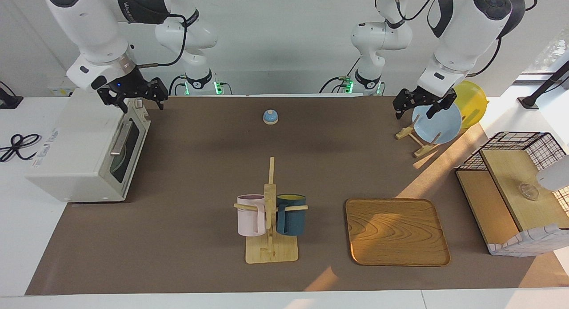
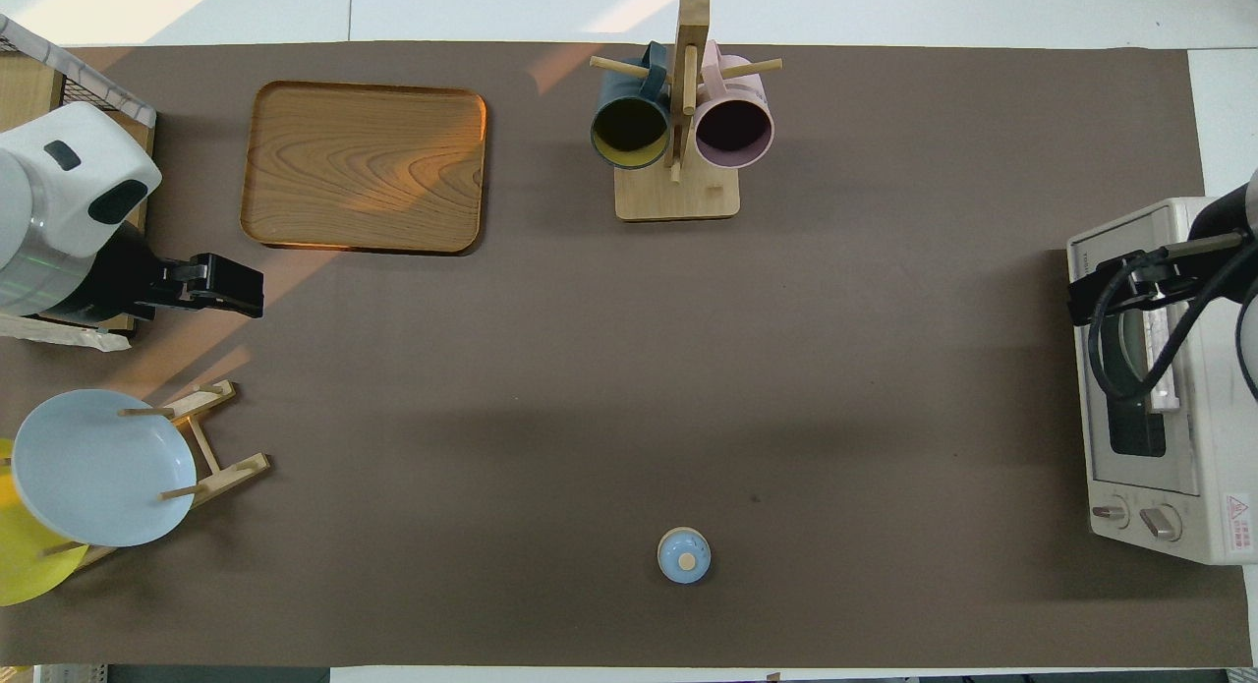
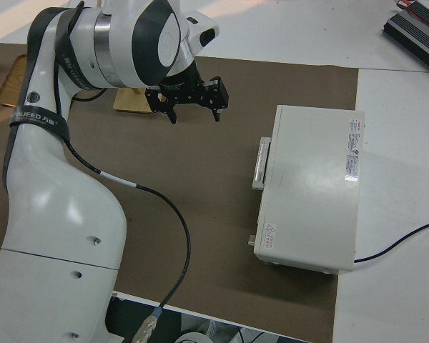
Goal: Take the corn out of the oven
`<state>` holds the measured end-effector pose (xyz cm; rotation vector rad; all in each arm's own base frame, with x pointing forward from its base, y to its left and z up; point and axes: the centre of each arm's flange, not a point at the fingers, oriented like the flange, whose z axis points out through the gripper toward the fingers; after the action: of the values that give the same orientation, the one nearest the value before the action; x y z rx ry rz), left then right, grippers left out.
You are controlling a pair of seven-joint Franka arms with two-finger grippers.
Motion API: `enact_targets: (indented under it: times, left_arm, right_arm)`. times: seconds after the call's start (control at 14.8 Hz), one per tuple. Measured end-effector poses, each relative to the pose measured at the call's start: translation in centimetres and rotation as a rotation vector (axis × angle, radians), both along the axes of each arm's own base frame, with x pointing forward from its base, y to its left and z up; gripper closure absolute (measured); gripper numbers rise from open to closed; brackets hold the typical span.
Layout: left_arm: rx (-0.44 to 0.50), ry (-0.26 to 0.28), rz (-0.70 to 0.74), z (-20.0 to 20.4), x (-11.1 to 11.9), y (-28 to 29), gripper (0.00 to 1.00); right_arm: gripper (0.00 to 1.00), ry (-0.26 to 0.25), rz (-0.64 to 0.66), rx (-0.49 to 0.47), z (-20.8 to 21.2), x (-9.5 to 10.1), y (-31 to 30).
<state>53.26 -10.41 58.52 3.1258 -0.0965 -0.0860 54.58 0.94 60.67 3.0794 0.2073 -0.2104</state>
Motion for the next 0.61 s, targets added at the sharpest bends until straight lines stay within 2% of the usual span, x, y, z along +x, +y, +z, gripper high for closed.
enact_targets:
  times: [0.61]
  left_arm:
    - [0.000,0.000,0.001,0.0,0.0,0.0,0.00]
  right_arm:
    - [0.00,0.012,-0.034,0.000,-0.4,-0.1,-1.8]
